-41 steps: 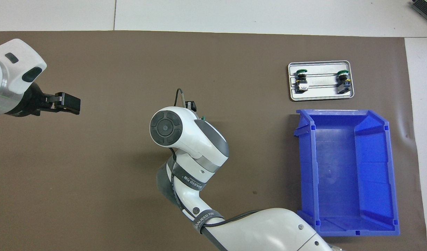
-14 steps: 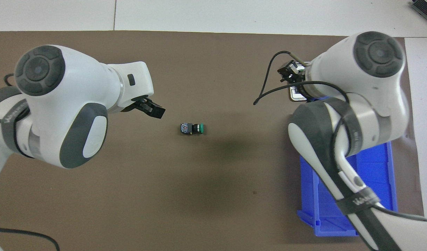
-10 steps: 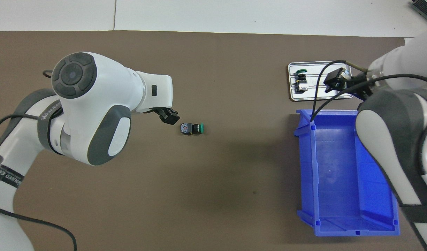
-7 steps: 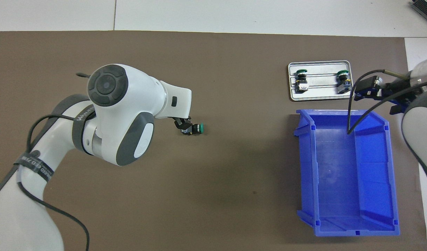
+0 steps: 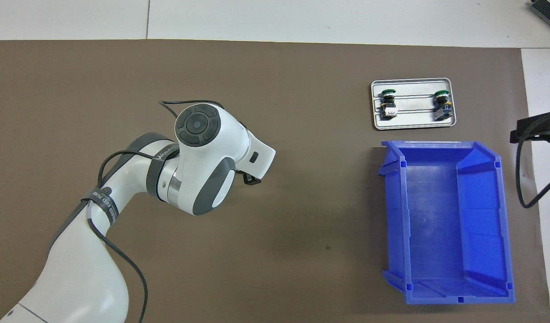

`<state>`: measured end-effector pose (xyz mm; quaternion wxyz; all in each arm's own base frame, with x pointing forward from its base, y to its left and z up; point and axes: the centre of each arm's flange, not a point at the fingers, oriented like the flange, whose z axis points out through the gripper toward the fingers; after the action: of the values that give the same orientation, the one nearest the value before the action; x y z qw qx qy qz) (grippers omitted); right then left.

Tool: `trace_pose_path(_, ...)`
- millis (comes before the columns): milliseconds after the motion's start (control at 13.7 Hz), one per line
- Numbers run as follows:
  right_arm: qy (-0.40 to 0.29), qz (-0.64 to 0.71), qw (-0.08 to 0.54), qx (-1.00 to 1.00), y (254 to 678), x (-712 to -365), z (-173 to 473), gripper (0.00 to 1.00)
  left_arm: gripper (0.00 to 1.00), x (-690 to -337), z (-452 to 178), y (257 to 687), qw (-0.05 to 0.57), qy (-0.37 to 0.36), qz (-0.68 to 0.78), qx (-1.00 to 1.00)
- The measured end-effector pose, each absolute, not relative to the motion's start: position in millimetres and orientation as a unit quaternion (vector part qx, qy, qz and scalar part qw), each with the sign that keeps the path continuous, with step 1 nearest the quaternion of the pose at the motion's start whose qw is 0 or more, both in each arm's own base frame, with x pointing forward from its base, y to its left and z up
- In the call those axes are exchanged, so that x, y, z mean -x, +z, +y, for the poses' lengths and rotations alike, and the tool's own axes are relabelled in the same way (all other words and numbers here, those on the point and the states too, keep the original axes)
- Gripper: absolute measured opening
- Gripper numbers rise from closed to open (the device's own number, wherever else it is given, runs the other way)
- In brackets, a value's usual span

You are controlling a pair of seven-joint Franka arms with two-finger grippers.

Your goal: Place and press button with both arms

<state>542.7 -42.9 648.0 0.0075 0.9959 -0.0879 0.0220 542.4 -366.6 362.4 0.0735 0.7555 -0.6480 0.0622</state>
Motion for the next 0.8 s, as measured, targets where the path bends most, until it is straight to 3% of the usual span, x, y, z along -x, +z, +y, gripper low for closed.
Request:
trace_pose_path(219, 0.006, -0.077, 0.007, -0.997, 648, -536, -34, 1.00, 0.90, -542, -365, 352, 0.064, 0.083, -0.689, -0.718)
trace_pose_path(802, -0.015, -0.022, 0.006, -1.000, 637, -531, -27, 1.00, 0.84, -527, -367, 329, 0.061, 0.083, -0.701, -0.706)
